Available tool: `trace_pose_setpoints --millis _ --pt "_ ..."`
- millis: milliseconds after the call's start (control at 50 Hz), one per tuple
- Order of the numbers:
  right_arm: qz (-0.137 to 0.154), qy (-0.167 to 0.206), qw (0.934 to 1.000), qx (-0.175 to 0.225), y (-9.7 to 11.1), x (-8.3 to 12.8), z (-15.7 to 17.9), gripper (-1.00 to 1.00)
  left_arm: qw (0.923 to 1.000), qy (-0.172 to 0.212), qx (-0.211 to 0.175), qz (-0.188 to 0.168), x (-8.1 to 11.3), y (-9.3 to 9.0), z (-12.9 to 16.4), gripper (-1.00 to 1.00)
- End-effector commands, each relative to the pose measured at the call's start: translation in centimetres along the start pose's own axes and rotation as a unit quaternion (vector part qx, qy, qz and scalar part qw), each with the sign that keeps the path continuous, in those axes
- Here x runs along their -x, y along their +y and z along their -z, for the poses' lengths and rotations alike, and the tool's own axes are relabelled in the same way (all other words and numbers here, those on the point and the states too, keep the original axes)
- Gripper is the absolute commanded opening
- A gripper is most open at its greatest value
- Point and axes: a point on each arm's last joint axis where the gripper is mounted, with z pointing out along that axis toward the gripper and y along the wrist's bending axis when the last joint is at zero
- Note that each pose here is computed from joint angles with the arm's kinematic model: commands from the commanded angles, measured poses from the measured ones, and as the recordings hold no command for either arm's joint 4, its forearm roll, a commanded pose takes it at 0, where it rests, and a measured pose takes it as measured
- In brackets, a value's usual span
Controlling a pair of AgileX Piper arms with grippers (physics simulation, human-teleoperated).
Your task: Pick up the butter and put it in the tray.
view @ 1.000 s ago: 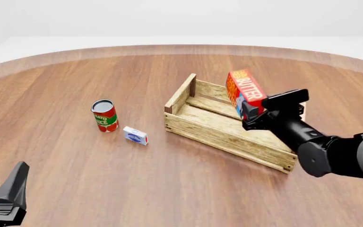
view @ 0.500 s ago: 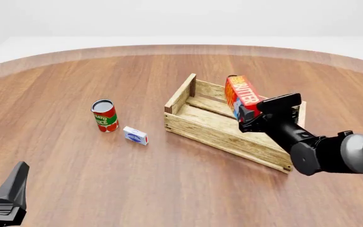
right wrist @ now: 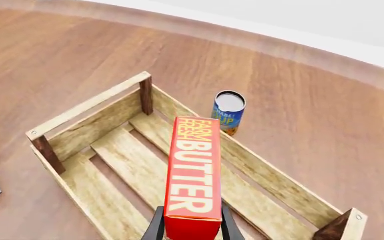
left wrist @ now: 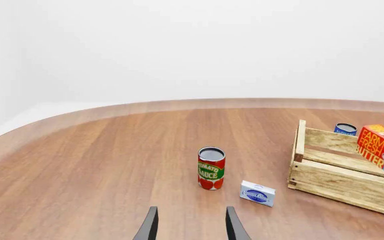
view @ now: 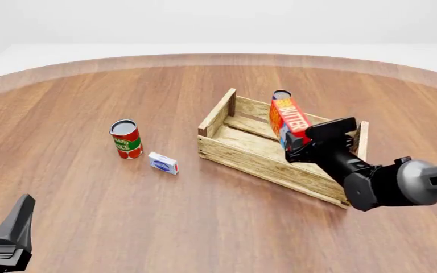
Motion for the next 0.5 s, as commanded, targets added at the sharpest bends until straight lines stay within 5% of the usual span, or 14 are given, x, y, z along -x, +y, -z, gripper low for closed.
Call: trace_pose_setpoints --millis 20,500 --pt "-0.008 -0.011 0.9999 -0.002 -0.13 0.34 -0.39 -1.00 1.0000 0.000 0.000 0.000 0.00 0.00 0.00 1.00" --pt "-0.009 -0.009 0.9999 0.000 -0.01 0.10 -0.66 -1.00 1.0000 0.000 0.000 0.000 0.00 0.00 0.00 1.00"
